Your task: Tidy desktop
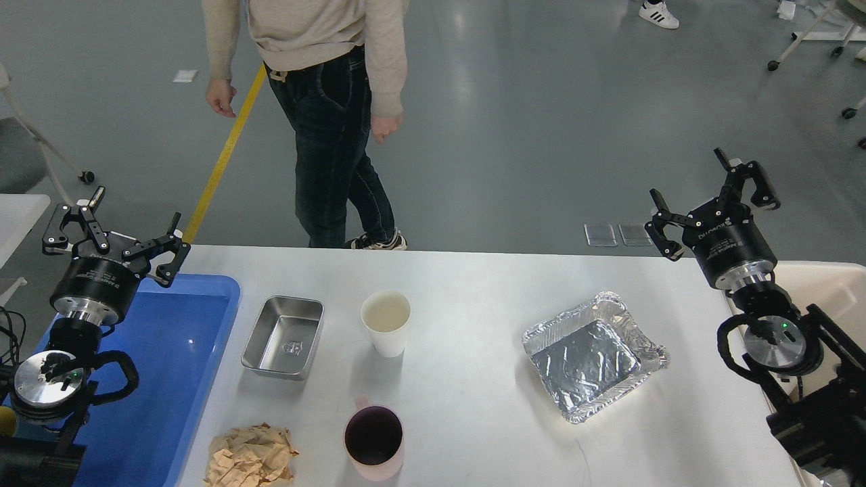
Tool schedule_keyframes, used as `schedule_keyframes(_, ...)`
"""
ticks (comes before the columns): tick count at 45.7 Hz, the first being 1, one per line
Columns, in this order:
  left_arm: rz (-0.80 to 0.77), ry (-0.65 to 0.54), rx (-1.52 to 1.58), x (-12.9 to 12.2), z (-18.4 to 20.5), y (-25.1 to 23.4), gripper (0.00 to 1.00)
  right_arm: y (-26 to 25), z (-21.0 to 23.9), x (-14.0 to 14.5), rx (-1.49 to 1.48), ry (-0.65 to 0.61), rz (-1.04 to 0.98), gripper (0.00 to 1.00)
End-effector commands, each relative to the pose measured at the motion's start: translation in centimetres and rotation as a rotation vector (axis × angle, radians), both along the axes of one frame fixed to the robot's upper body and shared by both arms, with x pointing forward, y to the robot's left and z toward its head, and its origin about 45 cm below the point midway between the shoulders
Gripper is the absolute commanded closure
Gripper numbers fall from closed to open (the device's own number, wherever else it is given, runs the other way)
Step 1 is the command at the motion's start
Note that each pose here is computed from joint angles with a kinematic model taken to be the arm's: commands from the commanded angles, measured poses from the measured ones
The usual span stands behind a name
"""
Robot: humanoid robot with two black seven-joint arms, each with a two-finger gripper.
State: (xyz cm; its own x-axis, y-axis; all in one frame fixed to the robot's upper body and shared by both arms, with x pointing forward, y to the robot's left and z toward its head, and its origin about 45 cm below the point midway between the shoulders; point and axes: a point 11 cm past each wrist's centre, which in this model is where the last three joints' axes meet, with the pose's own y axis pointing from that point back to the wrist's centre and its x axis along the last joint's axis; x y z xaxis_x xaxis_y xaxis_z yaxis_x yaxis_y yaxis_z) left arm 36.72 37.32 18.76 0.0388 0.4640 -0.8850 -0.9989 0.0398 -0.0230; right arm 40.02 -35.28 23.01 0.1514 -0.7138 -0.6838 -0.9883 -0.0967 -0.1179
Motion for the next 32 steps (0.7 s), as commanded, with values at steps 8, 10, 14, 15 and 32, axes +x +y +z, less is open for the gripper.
schedule_keyframes(8, -0.006, 0.015, -0.001, 0.0, -0.2, -0.2, 0.01, -0.3, 0.1, 0.0, -0.008, -0.001, -0.003, 0.0)
schedule_keyframes(10, 0.001, 0.009, -0.003, 0.0, -0.2, -0.1, 0.01, -0.3, 0.1, 0.0, -0.008, -0.001, -0.003, 0.0)
schedule_keyframes(14, -0.003, 0.017, 0.0, 0.0, -0.2, -0.1, 0.01, -0.3, 0.1, -0.1, -0.008, 0.001, -0.003, 0.0)
schedule_keyframes(15, -0.005, 0.016, 0.001, 0.0, -0.2, -0.2, 0.01, -0.3, 0.1, 0.0, -0.008, -0.001, -0.003, 0.0)
schedule_keyframes(32, 0.054, -0.054, 0.031, 0.7, 1.6, 1.2, 0.01, -0.2, 0.1, 0.0, -0.006, -0.002, -0.001, 0.0)
